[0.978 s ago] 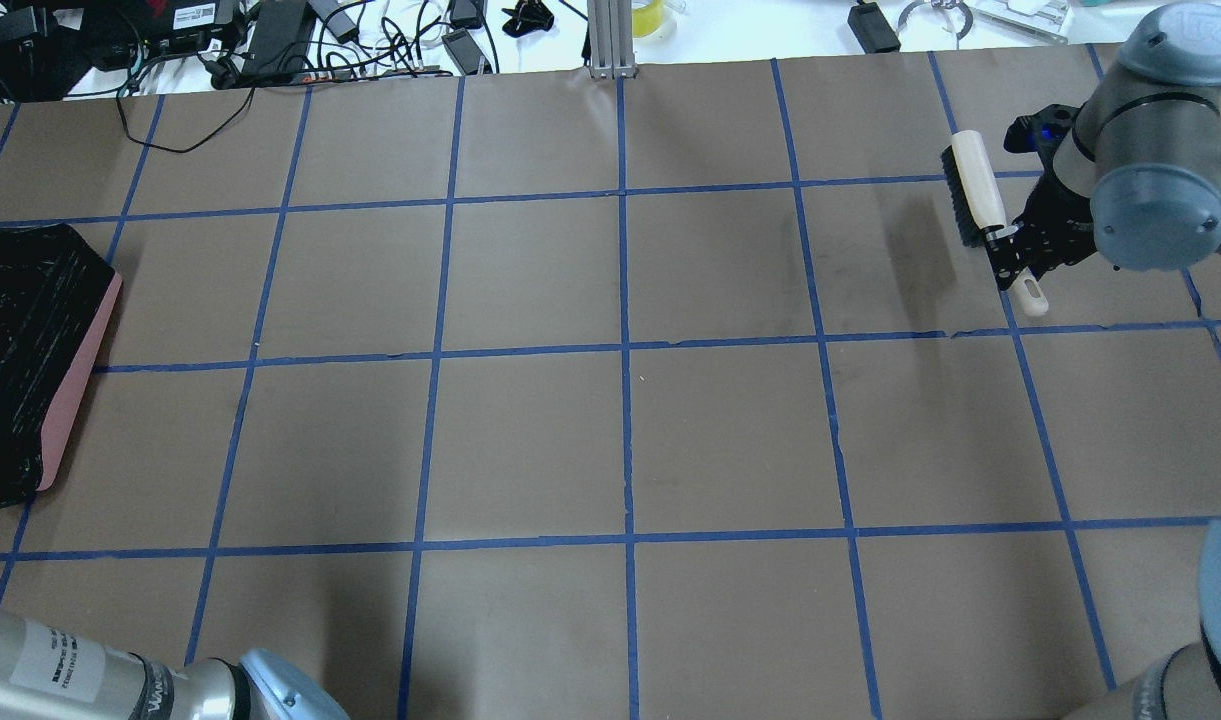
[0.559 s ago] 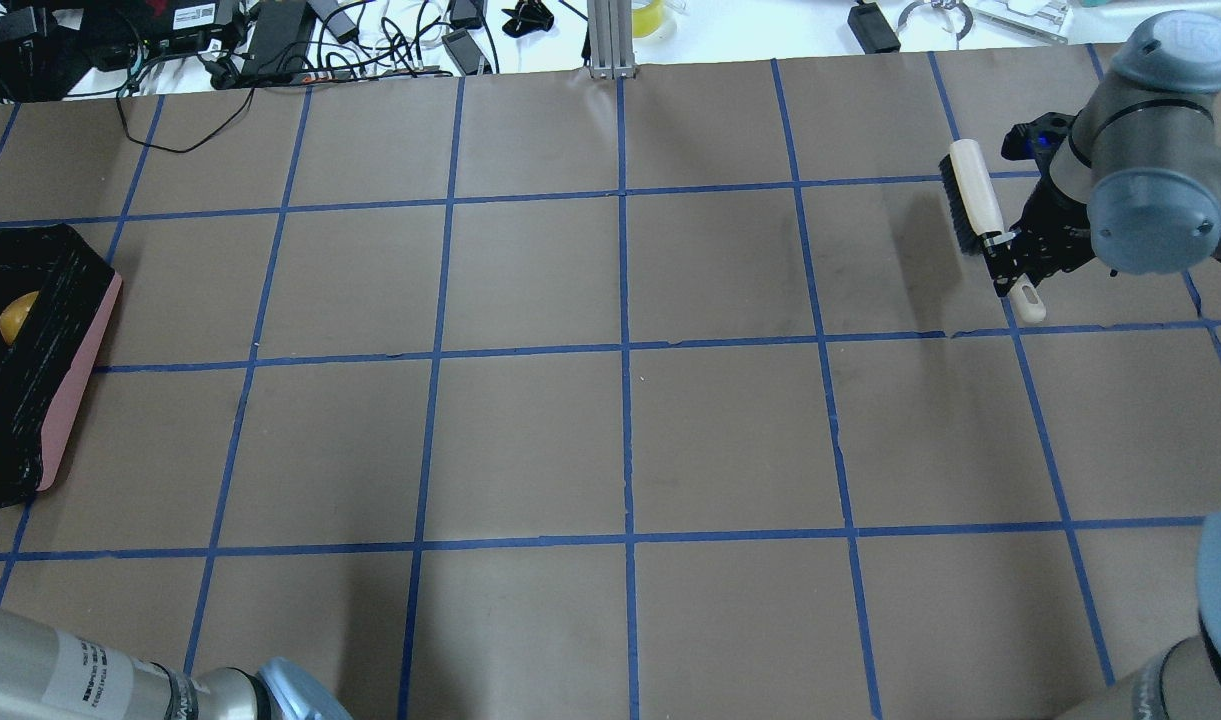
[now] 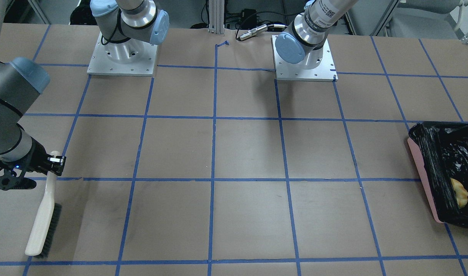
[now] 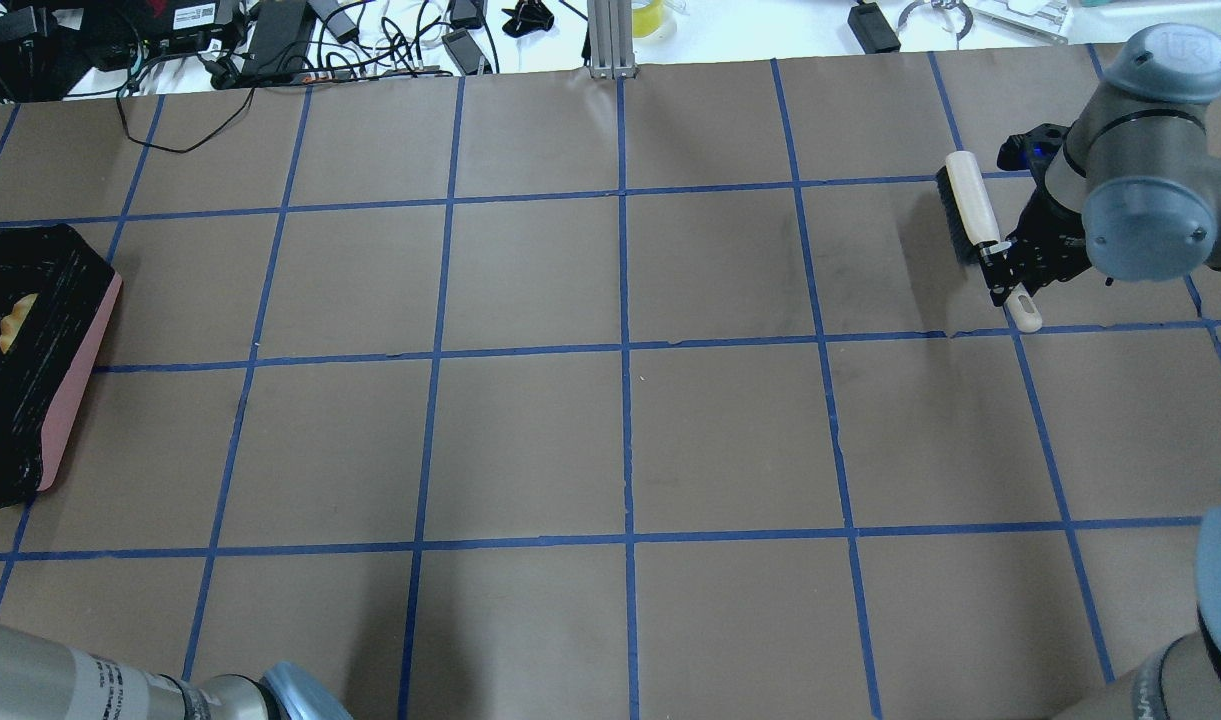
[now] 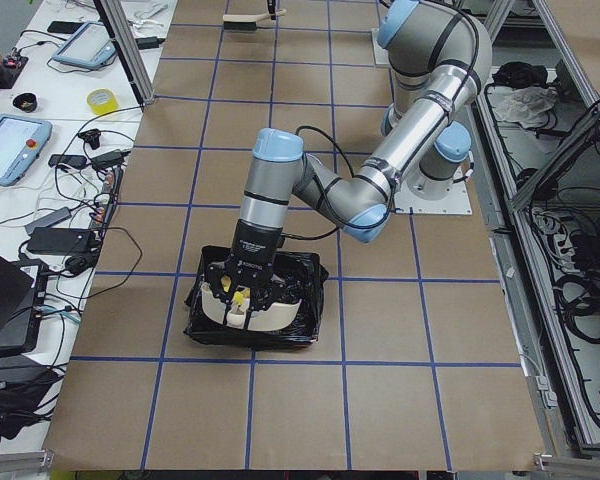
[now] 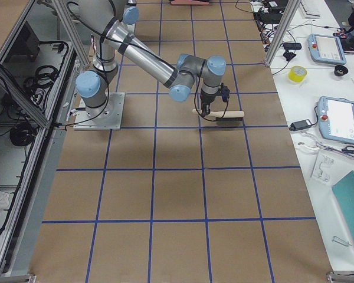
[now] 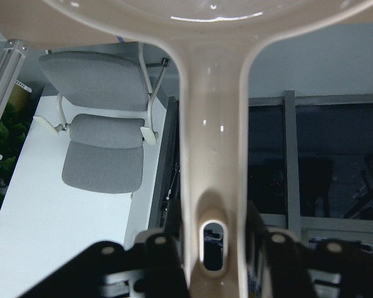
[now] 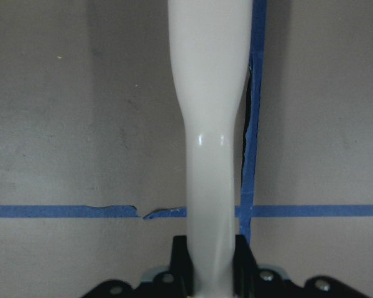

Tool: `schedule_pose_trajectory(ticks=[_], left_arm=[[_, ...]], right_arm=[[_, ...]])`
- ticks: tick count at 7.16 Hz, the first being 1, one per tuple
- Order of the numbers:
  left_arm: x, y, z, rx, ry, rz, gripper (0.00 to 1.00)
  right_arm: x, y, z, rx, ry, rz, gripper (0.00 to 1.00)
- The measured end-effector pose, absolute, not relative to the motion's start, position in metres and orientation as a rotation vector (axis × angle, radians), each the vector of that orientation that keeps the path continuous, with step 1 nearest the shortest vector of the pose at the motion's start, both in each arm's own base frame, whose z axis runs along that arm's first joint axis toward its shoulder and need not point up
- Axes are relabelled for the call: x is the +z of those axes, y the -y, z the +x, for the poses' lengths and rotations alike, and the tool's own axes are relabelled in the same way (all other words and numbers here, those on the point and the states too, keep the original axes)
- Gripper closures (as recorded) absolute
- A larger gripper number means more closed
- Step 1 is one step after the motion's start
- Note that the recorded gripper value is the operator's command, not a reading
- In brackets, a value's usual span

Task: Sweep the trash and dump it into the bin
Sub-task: 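Tip the dustpan over the black bin with the left gripper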

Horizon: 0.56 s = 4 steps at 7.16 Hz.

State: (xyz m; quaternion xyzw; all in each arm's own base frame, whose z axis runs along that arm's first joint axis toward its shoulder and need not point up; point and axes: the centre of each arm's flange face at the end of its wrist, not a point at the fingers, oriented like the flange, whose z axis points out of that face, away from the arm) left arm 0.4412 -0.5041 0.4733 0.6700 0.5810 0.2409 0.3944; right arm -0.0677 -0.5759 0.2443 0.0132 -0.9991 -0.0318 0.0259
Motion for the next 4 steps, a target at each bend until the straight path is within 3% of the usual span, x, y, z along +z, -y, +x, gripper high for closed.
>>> schedule_pose_trajectory(ticks=[4], left_arm=[[0.485, 0.486, 0.383, 0.661, -1.355, 1.568, 1.00]], right_arm=[[0.238, 0.577, -0.068, -0.111, 3.090, 0.042, 1.00]])
